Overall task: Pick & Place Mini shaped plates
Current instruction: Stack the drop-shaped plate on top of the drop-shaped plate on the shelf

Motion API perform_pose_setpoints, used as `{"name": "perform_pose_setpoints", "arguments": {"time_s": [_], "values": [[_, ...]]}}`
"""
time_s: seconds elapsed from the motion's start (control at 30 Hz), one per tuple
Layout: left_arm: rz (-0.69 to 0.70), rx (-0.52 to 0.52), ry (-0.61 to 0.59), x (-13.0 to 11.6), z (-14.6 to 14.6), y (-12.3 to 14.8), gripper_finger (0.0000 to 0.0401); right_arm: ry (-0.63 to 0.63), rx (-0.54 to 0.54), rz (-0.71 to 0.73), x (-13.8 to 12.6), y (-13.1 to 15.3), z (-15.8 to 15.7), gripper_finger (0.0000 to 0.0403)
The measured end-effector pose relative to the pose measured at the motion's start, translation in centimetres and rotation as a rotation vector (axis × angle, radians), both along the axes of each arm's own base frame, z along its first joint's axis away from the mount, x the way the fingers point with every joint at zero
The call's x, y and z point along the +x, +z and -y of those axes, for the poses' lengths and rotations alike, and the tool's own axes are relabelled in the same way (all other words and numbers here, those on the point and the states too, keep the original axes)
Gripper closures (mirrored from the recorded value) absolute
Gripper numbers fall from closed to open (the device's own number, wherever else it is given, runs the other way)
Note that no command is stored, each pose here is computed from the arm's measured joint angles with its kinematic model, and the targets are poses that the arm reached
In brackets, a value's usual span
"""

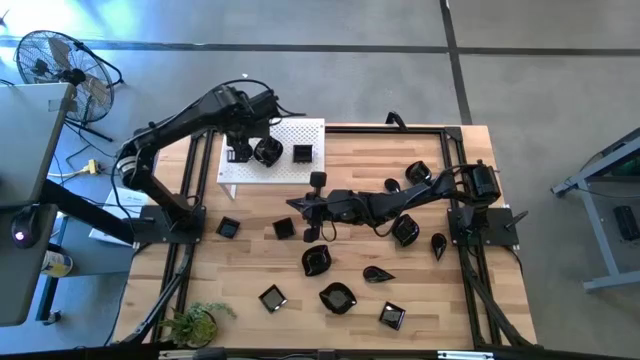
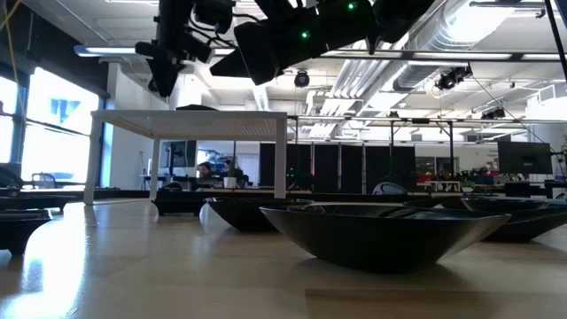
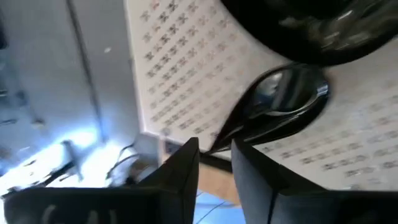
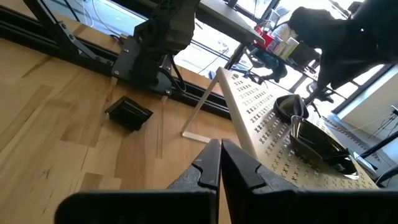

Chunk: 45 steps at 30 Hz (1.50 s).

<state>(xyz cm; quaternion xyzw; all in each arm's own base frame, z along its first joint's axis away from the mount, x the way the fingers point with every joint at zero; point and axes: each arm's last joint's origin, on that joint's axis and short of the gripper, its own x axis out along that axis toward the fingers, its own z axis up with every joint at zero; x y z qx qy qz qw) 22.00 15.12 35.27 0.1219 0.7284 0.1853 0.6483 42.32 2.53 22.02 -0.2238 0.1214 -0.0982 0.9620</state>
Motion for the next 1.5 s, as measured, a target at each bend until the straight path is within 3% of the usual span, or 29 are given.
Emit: {"name": "perform_pose_setpoints", "arguments": {"time_s": [0.1, 0.23, 0.47, 0.83, 1.2, 1.5], "values": [[0.062, -0.045, -0.019, 0.1, 0.2, -0.2, 0.0350, 0.000, 0.000, -0.003, 0.0, 0.0, 0.0, 0.0402], [0.084, -0.023, -0.045, 0.1, -1.4, -1.4, 0.0395, -0.001, 0.013, 0.000, 0.0, 0.0, 0.0, 0.0401], [0.181, -0.054, -0.040, -0.8, -4.0, -2.0, 0.0399, 0.000, 0.014, -0.008, 0.0, -0.1, 0.0, 0.0401], [0.157, -0.267, -0.074, -1.5, -3.0, -3.3, 0.0400, -0.004, 0.031, -0.011, 0.0, -0.2, 0.0, 0.0401], [0.111, -0.223, -0.023, -1.6, -3.1, -4.9, 0.0401, -0.003, 0.031, -0.013, 0.0, -0.2, 0.0, 0.0402], [0.112, -0.171, 0.155, -1.9, -3.2, -4.3, 0.0401, -0.003, 0.031, -0.013, 0.0, -0.2, 0.0, 0.0402]]}}
